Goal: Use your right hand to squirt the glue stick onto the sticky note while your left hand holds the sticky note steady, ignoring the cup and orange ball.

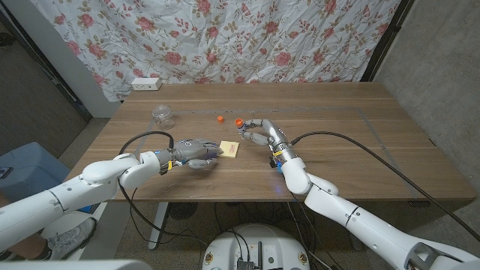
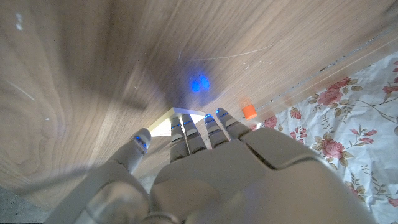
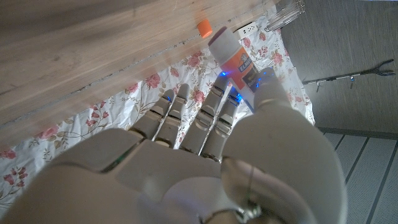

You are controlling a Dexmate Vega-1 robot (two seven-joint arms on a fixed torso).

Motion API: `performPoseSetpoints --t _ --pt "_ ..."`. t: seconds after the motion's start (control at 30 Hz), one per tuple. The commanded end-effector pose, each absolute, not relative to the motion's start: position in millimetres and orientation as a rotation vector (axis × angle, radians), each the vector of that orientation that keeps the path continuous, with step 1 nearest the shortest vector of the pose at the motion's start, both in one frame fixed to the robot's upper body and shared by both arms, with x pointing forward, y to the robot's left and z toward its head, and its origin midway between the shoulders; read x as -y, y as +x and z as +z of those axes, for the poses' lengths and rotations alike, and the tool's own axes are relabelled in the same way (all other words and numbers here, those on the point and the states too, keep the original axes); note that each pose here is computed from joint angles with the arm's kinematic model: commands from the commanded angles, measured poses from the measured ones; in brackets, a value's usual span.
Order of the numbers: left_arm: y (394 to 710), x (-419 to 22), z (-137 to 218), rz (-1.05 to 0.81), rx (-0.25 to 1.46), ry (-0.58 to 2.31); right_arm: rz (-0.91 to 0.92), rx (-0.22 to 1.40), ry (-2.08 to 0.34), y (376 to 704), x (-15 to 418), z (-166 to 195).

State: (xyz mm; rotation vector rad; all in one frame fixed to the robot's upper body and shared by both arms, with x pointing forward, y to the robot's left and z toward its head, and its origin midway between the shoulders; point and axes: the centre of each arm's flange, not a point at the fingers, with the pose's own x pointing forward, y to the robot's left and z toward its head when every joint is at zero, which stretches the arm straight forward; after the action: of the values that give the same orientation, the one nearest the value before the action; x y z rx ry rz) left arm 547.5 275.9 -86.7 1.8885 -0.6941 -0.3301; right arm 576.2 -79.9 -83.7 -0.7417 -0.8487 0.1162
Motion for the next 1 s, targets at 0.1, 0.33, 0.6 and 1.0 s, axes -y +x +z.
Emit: performPoseSetpoints --t 0.1,0.33,0.6,1.0 --pt "546 -275 -86 -0.330 0.685 1.897 0.153 0.847 -0.732 578 65 -90" --pt "546 -275 -88 -0.328 0.670 1.893 0.161 0.839 -0.721 581 57 -94" --pt "545 -275 -90 -0.327 0.661 1.892 0.164 0.837 -0.729 584 52 -96" --pt "545 -274 -91 -0.325 0.650 1.894 0.179 0.831 -0.731 591 44 -99"
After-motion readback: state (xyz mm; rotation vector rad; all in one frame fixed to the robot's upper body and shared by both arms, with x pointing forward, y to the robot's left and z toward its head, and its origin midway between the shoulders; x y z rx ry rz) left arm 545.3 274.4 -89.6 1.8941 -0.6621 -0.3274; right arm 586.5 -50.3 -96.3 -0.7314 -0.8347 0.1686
